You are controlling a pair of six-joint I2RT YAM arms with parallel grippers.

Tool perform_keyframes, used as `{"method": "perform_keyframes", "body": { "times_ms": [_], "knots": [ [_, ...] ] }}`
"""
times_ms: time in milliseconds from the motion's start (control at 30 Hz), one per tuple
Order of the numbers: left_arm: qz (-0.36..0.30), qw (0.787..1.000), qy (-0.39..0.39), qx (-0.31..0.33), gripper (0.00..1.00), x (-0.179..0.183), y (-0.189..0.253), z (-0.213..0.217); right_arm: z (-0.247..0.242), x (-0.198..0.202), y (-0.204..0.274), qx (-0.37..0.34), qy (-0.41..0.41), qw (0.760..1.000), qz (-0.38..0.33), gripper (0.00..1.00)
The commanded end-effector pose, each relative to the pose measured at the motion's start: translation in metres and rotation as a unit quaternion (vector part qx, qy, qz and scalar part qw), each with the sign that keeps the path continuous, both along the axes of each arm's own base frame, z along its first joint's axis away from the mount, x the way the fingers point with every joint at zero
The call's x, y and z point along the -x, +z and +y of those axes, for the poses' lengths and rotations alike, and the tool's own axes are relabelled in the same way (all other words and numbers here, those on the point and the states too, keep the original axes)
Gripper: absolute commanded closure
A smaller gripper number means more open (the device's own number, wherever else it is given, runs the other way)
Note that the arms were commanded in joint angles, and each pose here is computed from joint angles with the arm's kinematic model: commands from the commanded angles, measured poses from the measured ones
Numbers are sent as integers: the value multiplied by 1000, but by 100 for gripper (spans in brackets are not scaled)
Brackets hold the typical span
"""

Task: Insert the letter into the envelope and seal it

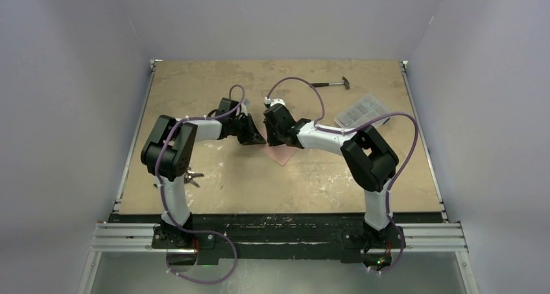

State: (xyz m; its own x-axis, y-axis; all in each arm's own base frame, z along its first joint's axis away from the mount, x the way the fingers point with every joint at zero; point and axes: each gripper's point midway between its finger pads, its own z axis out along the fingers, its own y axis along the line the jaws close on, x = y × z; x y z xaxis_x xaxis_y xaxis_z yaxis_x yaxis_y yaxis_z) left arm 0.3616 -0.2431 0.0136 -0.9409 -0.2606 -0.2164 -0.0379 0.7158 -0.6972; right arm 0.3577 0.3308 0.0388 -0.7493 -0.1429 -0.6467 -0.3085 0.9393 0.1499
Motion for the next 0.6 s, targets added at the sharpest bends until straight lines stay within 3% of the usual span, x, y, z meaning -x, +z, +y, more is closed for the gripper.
{"method": "perform_keyframes", "body": {
  "times_ms": [0,333,567],
  "knots": [
    [70,989,33,-125,100,25,-71,43,-37,48,-39,70,25,994,79,100],
    [77,988,39,-129,100,24,-75,44,-45,68,-31,67,43,992,100,100],
    [80,988,28,-126,100,26,-78,42,-34,30,-34,72,12,995,66,100]
  ]
}}
